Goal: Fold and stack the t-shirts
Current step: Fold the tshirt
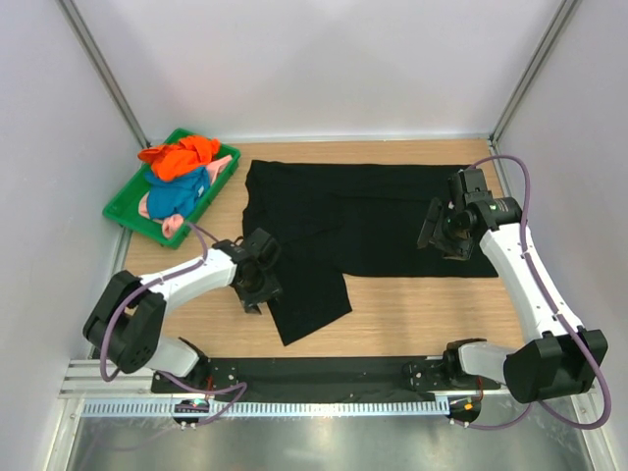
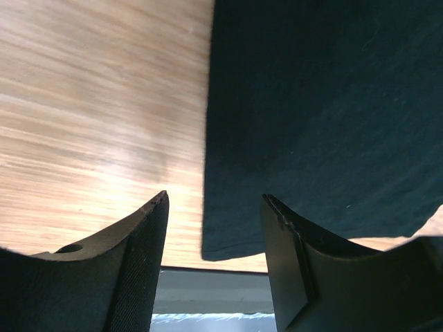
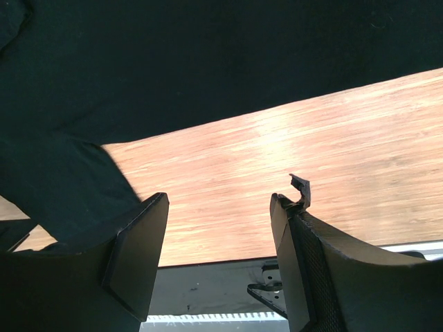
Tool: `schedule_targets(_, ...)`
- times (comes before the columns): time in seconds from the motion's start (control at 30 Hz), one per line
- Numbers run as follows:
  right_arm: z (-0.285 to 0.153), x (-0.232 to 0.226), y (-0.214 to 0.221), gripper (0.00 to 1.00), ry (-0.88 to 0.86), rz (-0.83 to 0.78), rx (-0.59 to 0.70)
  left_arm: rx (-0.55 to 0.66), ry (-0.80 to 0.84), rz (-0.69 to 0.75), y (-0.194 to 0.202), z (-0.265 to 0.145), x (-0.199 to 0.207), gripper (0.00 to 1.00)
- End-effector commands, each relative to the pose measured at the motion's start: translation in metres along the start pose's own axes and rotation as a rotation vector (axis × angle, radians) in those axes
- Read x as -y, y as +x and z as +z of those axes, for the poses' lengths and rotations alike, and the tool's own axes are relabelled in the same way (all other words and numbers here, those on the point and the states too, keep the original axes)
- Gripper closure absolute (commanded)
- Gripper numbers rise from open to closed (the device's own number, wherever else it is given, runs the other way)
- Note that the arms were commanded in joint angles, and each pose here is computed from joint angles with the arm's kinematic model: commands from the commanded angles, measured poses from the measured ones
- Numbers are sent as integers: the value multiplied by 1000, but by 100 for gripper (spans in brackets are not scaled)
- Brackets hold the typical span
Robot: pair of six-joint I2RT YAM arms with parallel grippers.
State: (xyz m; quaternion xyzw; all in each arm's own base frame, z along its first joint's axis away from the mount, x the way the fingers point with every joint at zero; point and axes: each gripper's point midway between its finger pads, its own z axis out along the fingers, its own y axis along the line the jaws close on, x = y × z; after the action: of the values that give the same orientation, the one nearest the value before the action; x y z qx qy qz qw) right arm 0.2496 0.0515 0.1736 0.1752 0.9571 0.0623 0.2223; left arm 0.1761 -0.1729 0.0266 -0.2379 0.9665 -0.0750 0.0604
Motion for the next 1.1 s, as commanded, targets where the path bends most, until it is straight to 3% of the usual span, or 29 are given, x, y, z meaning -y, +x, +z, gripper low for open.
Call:
schedule_targets(0.0, -5, -2, -1, 32, -20, -7, 18, 47, -13, -34, -9, -4, 12, 44)
schedule_targets(0.43, -1, 8, -4, 32, 46, -24, 4, 24, -129, -31, 2, 23, 0, 66)
schedule_targets(0.53, 4, 10, 0, 32, 56, -19, -11, 23, -142, -26, 2, 31, -3, 84)
schedule_targets(0.73, 14, 21, -6, 32, 85, 14, -19, 66, -157, 39, -8, 29, -4, 100)
schedule_targets(0.9, 30, 40, -14, 32, 128, 68, -45, 130, -130, 109, -21, 11, 0, 100)
schedule_targets(1.07, 48, 87, -22, 32, 240, 180, -73, 211, 1, 165, -35, -21, 23, 100)
